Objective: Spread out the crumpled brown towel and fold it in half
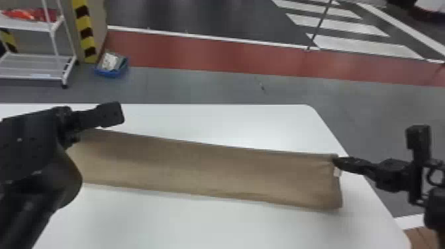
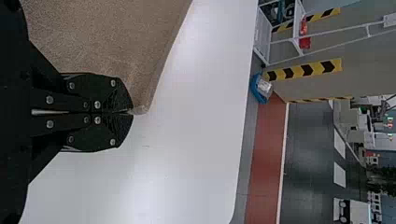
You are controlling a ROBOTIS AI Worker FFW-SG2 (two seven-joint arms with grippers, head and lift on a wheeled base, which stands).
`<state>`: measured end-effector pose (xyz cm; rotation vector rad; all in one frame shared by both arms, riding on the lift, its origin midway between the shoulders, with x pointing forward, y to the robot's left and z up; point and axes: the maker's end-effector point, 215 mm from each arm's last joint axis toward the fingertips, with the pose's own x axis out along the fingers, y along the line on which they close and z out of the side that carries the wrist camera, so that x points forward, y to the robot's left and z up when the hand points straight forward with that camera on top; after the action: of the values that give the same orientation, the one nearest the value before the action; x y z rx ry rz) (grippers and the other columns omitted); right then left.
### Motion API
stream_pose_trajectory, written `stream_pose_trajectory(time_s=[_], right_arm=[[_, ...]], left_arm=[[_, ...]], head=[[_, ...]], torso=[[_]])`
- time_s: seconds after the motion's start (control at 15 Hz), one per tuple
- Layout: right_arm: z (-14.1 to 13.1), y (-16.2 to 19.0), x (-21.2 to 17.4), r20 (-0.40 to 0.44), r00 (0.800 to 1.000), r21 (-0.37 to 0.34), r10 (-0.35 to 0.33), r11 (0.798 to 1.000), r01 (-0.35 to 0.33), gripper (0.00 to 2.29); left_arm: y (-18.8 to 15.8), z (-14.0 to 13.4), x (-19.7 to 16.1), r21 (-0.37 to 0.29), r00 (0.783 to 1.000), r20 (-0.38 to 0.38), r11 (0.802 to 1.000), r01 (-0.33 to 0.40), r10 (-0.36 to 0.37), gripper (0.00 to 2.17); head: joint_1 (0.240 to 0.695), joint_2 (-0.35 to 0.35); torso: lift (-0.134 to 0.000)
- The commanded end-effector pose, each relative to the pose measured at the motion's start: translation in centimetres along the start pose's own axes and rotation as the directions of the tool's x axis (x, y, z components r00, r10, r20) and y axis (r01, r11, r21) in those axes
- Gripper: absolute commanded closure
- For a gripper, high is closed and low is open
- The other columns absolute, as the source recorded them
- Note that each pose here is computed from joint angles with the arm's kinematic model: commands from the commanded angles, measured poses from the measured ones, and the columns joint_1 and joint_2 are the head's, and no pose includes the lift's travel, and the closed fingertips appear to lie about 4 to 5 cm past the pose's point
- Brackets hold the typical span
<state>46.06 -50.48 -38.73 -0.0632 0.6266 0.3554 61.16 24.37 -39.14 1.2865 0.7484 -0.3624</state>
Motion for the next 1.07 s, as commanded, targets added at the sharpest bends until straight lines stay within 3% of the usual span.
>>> stream_pose_trajectory(time_s=[0.0, 0.6, 0.67, 0.8, 0.87, 0.93, 1.0], right_arm=[[-1.0, -0.4, 0.1, -0.015, 1.0, -0.003, -0.003, 1.0, 0.003, 2.27], [-3.5, -0.4, 0.9, -0.07, 0.998, -0.021, -0.007, 1.0, 0.005, 2.22], [-3.5, -0.4, 0.8, -0.071, 0.997, -0.021, -0.007, 1.0, 0.006, 2.05], [-3.8, -0.3, 0.8, -0.073, 0.997, -0.015, -0.006, 1.0, 0.005, 1.27], [-4.0, -0.4, 0.6, -0.077, 0.997, -0.009, -0.008, 1.0, 0.007, 0.66], [-4.2, -0.4, 0.5, -0.079, 0.997, -0.01, -0.008, 1.0, 0.008, 0.25], [-4.2, -0.6, 0.2, -0.078, 0.997, -0.008, -0.013, 1.0, 0.012, 0.08]], left_arm=[[-0.3, 0.7, 0.1, 0.011, 1.0, 0.005, 1.0, 0.003, -0.003, 1.18], [-0.8, 2.6, -0.2, 0.035, 0.999, -0.006, 0.999, -0.032, 0.032, 1.17], [-1.2, 2.7, -0.2, 0.041, 0.999, -0.008, 0.998, -0.041, 0.042, 1.16], [-1.3, 2.2, -0.2, 0.054, 0.995, -0.028, 0.994, -0.095, 0.097, 0.93], [-1.1, 2.0, -0.3, 0.07, 0.991, -0.037, 0.99, -0.124, 0.126, 0.62], [-1.3, 2.1, -0.4, 0.077, 0.99, -0.038, 0.988, -0.13, 0.134, 0.37], [-1.1, 2.1, -0.6, 0.073, 0.988, -0.036, 0.987, -0.144, 0.147, 0.12]], head=[[0.695, -0.261], [0.695, -0.293], [0.695, -0.295], [0.695, -0.297], [0.695, -0.297], [0.695, -0.296], [0.695, -0.296]], torso=[[-0.124], [-0.124], [-0.124], [-0.124], [-0.124], [-0.124], [-0.124]])
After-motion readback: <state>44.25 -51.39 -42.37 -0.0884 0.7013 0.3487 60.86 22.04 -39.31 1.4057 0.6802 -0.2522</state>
